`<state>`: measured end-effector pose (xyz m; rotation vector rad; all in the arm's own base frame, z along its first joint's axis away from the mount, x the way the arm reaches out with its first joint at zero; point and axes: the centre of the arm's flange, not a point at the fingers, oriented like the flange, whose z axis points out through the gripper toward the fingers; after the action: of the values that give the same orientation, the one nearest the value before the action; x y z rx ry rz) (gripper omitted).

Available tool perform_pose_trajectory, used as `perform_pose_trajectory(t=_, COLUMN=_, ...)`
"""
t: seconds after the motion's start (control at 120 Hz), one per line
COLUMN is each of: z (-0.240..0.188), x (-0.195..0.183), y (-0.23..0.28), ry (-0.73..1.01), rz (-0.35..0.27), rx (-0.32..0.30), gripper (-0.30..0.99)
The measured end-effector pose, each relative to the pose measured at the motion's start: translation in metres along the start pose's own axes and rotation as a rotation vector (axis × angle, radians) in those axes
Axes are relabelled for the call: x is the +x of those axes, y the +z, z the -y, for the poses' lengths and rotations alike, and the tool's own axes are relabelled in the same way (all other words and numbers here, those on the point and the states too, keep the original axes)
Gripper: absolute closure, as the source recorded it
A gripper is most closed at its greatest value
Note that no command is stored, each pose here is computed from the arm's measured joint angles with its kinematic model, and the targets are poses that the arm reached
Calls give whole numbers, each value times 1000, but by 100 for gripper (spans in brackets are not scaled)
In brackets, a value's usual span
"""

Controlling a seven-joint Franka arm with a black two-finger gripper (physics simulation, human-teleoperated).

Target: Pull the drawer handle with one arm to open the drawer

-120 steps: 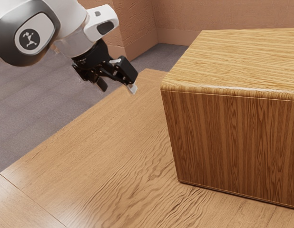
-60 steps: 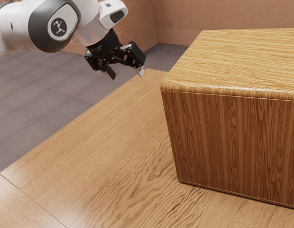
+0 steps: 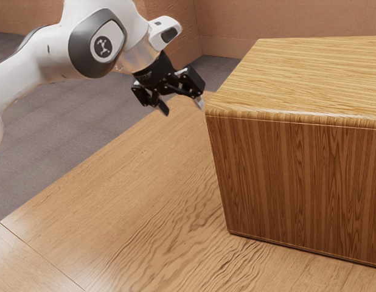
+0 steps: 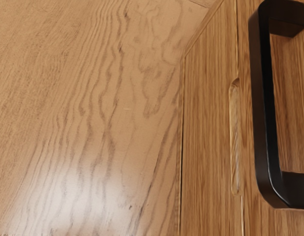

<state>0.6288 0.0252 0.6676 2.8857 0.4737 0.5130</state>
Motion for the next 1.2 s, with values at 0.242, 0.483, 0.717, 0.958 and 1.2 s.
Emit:
perform_pose_trajectory(t=0.242, z=8, x=2, y=10, ry=-58, rz=-2, rx=-125, gripper=0)
perform_pose_trajectory(t=0.483, z=24, x=6, y=9, ry=-81, rz=-21, rx=-142, gripper=0)
perform_pose_trajectory(t=0.717, z=9, x=23, y=11, ry=-51, rz=-51, rx=-146, gripper=0)
perform_pose_trajectory(t=0.958, z=13, x=27, y=16, ry=-49, rz=-50, rx=-142, gripper=0)
perform_pose_trajectory(t=1.2, z=4, x=42, y=28, ry=-32, rz=-56, rx=-151, gripper=0)
